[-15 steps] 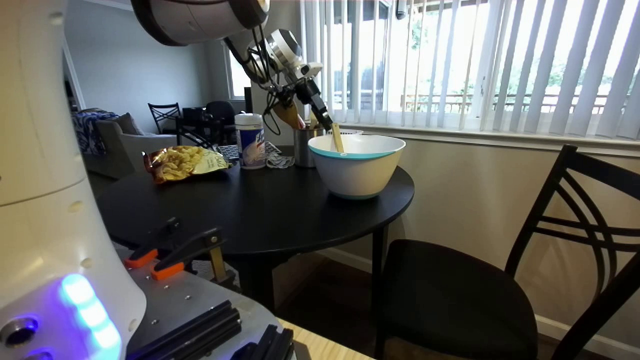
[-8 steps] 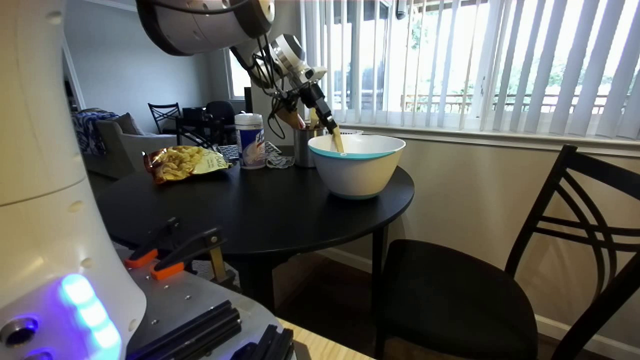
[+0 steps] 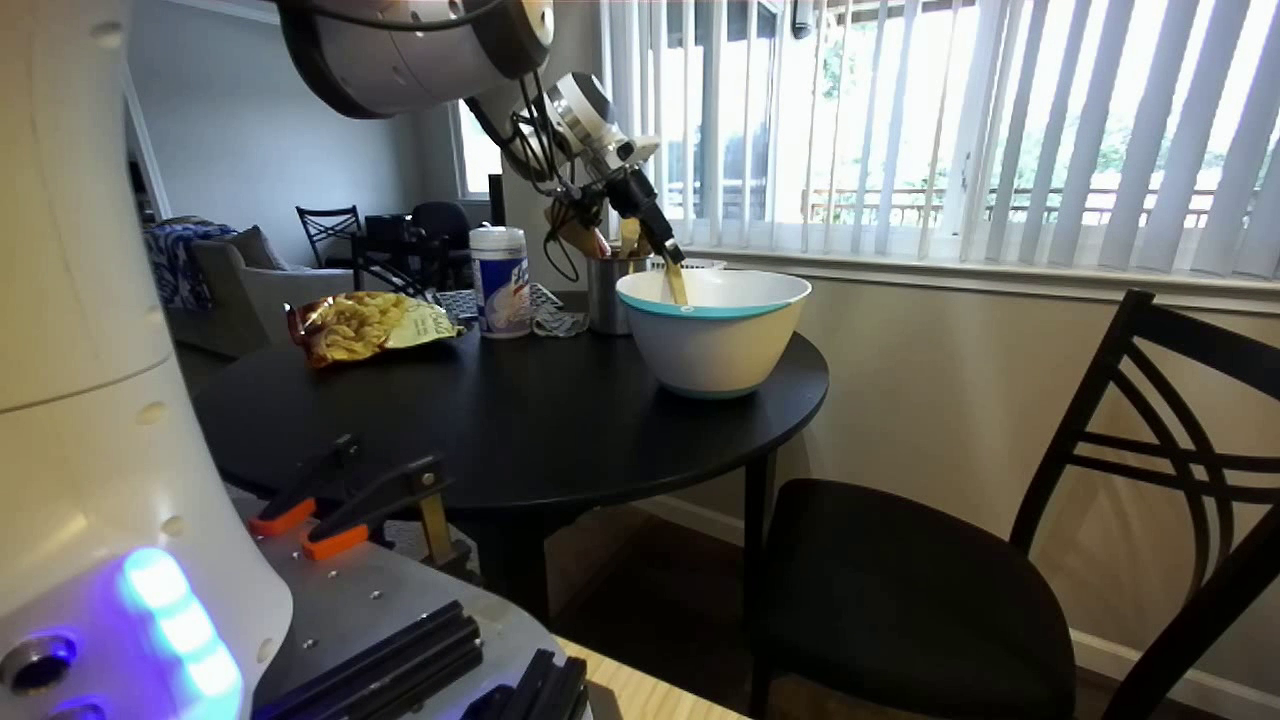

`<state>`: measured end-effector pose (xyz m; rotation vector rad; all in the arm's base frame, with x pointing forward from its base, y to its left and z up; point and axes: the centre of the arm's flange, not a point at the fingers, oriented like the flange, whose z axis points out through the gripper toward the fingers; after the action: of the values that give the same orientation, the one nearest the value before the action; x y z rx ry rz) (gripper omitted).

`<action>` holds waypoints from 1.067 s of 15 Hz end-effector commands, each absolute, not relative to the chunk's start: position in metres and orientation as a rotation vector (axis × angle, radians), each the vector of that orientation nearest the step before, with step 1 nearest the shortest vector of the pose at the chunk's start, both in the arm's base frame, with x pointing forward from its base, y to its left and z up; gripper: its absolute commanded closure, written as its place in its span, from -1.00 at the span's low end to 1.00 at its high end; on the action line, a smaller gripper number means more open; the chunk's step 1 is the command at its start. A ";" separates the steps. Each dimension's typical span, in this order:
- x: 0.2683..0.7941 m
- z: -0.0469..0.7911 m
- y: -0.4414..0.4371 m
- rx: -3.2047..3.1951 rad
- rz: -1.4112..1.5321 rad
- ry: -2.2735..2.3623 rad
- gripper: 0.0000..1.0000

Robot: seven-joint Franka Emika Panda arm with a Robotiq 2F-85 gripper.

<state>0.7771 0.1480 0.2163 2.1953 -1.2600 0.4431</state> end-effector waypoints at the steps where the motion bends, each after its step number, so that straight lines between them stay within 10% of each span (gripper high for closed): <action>1: 0.821 0.217 0.159 2.199 0.486 -1.282 0.06; 7: 0.813 0.247 0.173 2.226 0.576 -1.271 0.79; 16: 0.801 0.279 0.178 2.192 0.604 -1.282 0.85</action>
<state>0.7843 0.1730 0.2682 2.2212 -1.2621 0.6248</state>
